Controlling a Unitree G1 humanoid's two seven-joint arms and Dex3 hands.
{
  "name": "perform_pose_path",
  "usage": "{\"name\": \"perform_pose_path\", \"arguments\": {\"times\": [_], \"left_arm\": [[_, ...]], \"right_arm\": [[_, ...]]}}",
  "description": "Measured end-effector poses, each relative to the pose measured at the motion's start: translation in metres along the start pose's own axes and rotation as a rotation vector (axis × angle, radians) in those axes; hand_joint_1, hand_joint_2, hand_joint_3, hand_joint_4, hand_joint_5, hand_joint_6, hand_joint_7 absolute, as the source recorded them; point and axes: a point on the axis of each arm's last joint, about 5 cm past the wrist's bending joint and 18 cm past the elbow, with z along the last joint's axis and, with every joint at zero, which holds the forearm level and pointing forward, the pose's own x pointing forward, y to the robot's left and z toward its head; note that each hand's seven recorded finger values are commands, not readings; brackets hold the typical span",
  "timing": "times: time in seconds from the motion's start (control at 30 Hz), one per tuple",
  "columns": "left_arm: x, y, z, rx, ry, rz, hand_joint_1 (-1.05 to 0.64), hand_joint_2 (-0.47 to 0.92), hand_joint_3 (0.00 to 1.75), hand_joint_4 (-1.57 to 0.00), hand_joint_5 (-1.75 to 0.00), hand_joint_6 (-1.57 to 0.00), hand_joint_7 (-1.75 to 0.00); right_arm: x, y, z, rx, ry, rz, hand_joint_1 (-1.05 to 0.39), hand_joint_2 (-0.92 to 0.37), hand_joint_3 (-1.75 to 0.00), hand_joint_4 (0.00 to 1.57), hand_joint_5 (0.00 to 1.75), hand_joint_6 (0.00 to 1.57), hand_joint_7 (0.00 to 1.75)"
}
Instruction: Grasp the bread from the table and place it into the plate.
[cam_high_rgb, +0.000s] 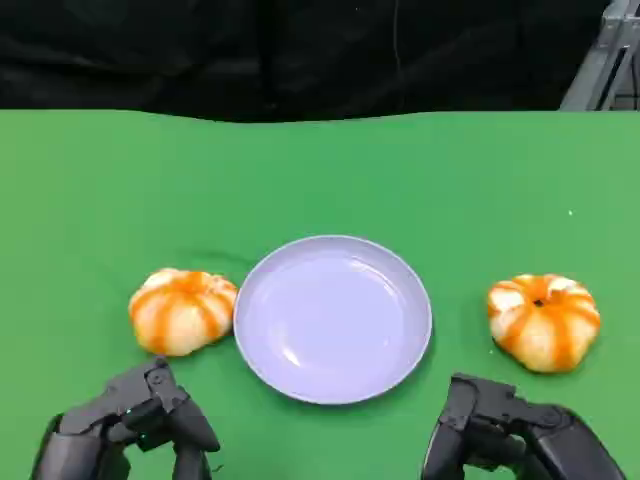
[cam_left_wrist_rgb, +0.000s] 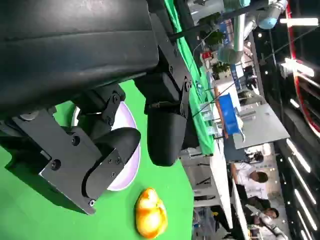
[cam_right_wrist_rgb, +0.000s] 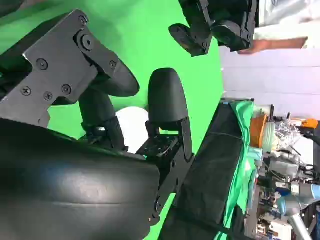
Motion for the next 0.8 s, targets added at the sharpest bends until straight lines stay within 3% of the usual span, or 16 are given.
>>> {"name": "perform_pose_path", "arguments": {"times": [0.33,0.5,0.63,0.73,0.8], "left_arm": [[0.0004,0.0,-0.0002,-0.002,-0.001,0.0,-0.03,0.3,1.54,-0.85,-1.69,-0.8,-1.56],[0.0008,0.0002,-0.0007,0.0,0.0,0.0,-0.01,0.36,1.45,-0.82,-1.64,-0.78,-1.49],[0.0019,0.0003,-0.0009,0.01,0.007,-0.004,-0.03,0.41,1.29,-0.68,-1.38,-0.7,-1.1],[0.0049,0.0021,-0.0014,0.074,0.061,-0.034,-0.1,0.55,0.94,-0.54,-1.05,-0.62,-0.69],[0.0066,0.0041,-0.0003,0.134,0.091,-0.057,-0.16,0.6,0.79,-0.47,-0.95,-0.58,-0.52]], "right_arm": [[0.0001,0.0,0.0,-0.002,0.0,0.0,-0.02,-0.31,-1.4,0.69,1.69,0.69,1.5],[0.0001,-0.0001,0.0001,-0.001,-0.001,0.0,-0.02,-0.32,-1.39,0.69,1.7,0.69,1.5],[0.0002,0.0,0.0001,-0.001,0.0,0.0,0.0,-0.33,-1.39,0.68,1.71,0.68,1.51],[0.0002,0.0,-0.0001,0.001,0.003,0.0,0.01,-0.33,-1.39,0.68,1.71,0.68,1.52],[0.0002,0.0001,-0.0001,0.001,0.003,0.0,0.01,-0.33,-1.4,0.68,1.72,0.68,1.52]]}}
